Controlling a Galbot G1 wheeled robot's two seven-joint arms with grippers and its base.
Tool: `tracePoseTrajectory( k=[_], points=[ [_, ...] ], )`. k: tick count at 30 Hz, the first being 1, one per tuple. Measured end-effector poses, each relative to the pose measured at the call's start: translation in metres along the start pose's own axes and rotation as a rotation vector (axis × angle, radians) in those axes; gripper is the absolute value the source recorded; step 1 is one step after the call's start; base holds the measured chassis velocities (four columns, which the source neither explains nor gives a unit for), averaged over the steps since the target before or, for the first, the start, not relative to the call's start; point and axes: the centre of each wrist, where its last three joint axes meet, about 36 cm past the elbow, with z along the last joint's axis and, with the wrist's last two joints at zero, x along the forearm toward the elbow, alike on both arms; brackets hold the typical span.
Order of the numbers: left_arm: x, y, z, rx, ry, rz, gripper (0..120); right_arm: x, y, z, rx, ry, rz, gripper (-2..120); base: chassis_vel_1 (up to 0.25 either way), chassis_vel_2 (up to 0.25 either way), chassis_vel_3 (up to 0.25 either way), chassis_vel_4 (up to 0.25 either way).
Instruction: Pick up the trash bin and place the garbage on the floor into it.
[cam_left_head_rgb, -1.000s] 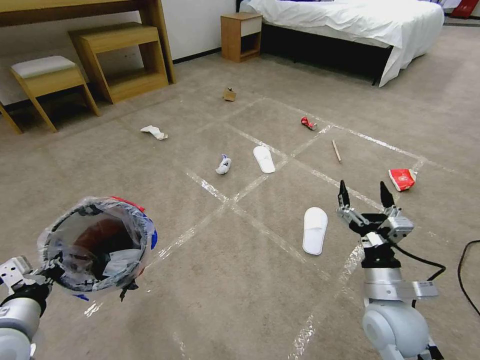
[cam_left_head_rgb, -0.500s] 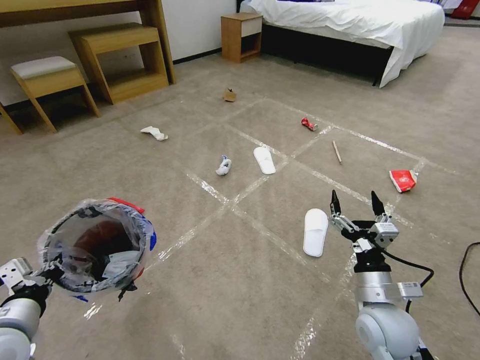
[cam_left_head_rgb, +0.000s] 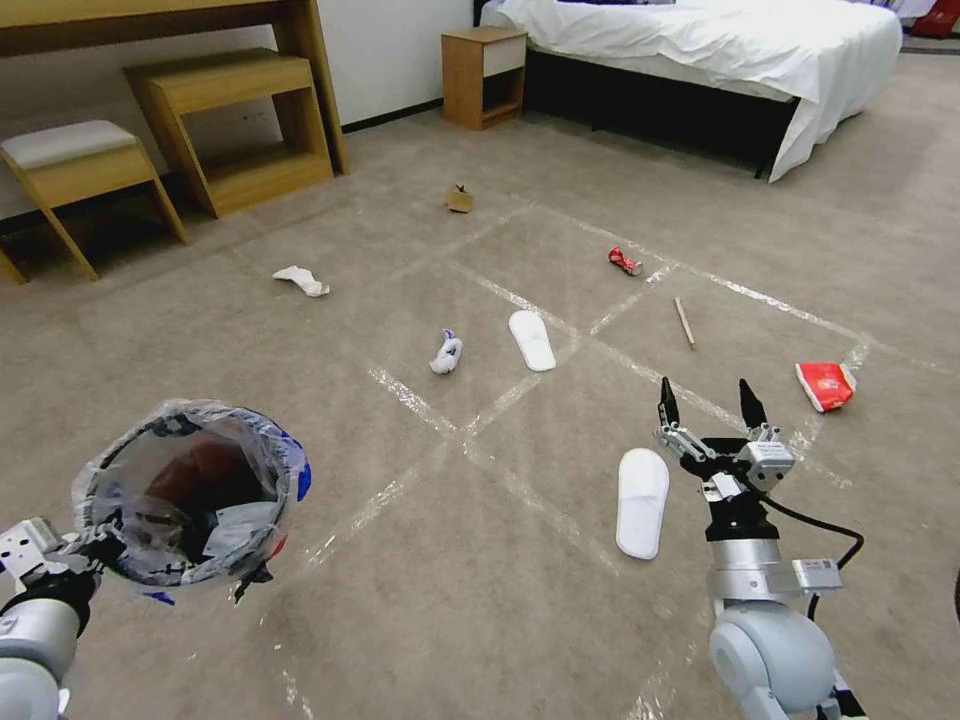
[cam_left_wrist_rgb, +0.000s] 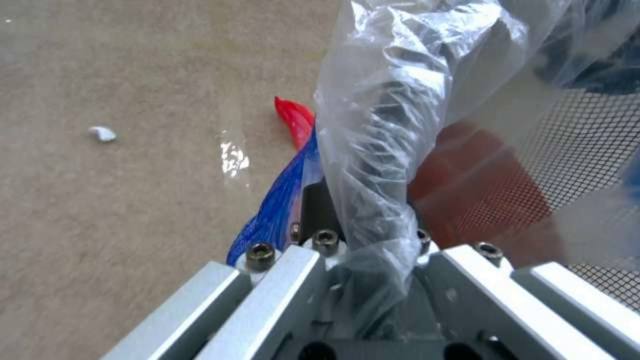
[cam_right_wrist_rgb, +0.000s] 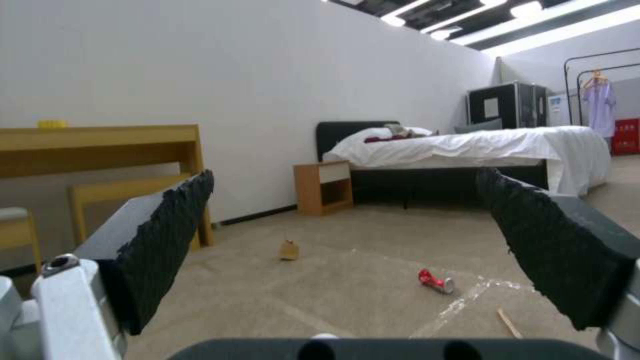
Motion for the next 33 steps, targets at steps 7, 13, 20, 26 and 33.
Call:
tracePoseTrajectory(
  k=[7,13,20,26,33],
  points=[
    [-0.0009,0.0001,-0.0007,-0.002,-0.002,0.001,1,-0.0011,-0.0006,0.0010,0.000,0.000,0.001,100,-0.129,0.123,0.135,-0.123],
    [-0.0026,0.0007,-0.0011,-0.002,-0.002,0.000,1,-0.0017,0.0006,0.0023,-0.002,0.004,0.004,100,-0.128,0.111,0.129,-0.133],
    [-0.0053,0.0016,-0.0008,0.001,-0.001,-0.002,1,-0.0033,0.0035,0.0026,-0.017,0.011,0.009,100,-0.012,0.004,0.003,-0.010],
    [-0.0075,0.0027,0.0004,0.007,0.002,-0.005,1,-0.0054,0.0023,0.0034,-0.013,0.013,0.008,100,0.000,0.000,0.000,0.000],
    [-0.0076,0.0030,0.0016,0.009,0.005,-0.007,1,-0.0037,0.0027,0.0063,-0.013,0.018,0.014,100,0.000,0.000,0.000,0.000]
  ],
)
